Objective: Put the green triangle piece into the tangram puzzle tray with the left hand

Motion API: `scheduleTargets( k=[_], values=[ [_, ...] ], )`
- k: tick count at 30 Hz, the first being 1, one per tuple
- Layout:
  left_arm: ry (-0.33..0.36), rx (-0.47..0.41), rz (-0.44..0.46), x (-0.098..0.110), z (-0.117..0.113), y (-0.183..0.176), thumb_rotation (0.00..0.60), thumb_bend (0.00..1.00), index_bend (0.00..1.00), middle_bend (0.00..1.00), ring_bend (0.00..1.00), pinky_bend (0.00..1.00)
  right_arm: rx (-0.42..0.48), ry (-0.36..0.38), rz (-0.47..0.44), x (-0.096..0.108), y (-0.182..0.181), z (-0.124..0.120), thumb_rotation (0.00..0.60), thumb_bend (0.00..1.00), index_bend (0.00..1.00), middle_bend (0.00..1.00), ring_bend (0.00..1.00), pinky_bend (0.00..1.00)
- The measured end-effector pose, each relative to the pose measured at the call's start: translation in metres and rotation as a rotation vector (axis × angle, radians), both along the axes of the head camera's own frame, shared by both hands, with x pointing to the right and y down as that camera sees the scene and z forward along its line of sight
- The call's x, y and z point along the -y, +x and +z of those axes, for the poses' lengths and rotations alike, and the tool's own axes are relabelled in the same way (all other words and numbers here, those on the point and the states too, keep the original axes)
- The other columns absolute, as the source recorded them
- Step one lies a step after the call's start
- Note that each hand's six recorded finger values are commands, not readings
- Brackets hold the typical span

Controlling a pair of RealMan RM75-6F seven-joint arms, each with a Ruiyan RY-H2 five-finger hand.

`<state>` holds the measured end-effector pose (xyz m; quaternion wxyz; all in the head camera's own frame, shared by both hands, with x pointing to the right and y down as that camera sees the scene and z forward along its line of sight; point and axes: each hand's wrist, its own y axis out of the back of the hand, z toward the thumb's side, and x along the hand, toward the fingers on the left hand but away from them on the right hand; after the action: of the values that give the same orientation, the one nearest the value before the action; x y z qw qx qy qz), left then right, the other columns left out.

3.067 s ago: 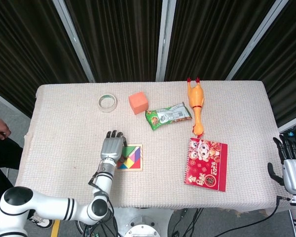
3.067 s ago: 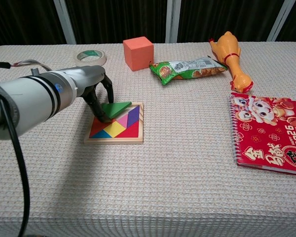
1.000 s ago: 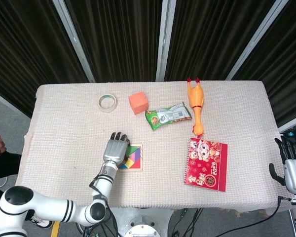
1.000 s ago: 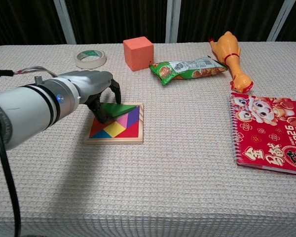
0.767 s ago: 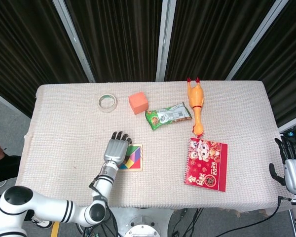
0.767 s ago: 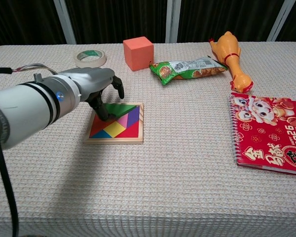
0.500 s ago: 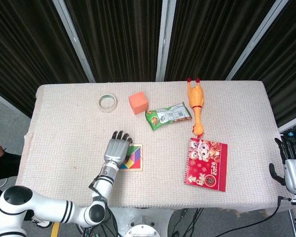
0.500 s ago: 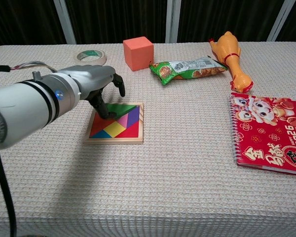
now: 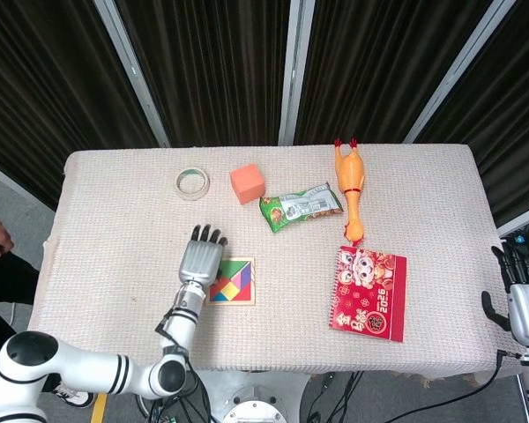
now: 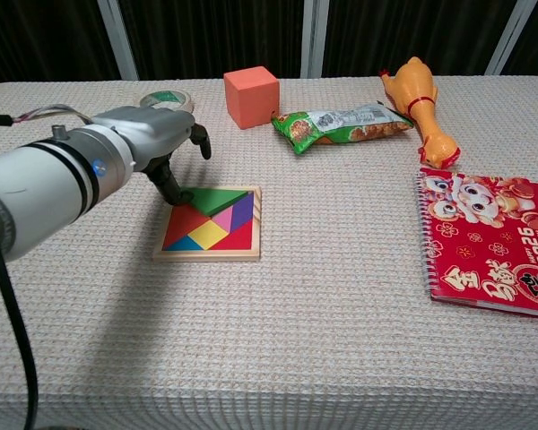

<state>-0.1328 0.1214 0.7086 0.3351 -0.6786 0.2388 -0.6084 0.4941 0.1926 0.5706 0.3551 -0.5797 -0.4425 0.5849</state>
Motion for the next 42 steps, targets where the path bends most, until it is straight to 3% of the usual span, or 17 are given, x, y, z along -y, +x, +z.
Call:
scheduleTargets(
  k=[31, 37, 42],
  values=[
    [-0.009, -0.034, 0.01, -0.003, 0.003, 0.017, 0.6, 0.33, 0.23, 0.11, 0.0, 0.0, 0.005, 0.001, 0.01, -0.001, 0.005, 0.0, 0.6, 0.37, 0.0, 0.0, 0.0, 0.0],
    [0.058, -0.088, 0.0, 0.007, -0.022, 0.008, 0.6, 0.32, 0.25, 0.14, 0.0, 0.02, 0.005, 0.008, 0.001, -0.001, 0.003, -0.001, 0.6, 0.37, 0.0, 0.0, 0.0, 0.0],
    [0.217, -0.187, -0.004, 0.02, -0.053, -0.02, 0.6, 0.28, 0.27, 0.16, 0.0, 0.05, 0.006, 0.017, -0.014, 0.0, -0.002, -0.003, 0.6, 0.37, 0.0, 0.0, 0.0, 0.0]
  ],
)
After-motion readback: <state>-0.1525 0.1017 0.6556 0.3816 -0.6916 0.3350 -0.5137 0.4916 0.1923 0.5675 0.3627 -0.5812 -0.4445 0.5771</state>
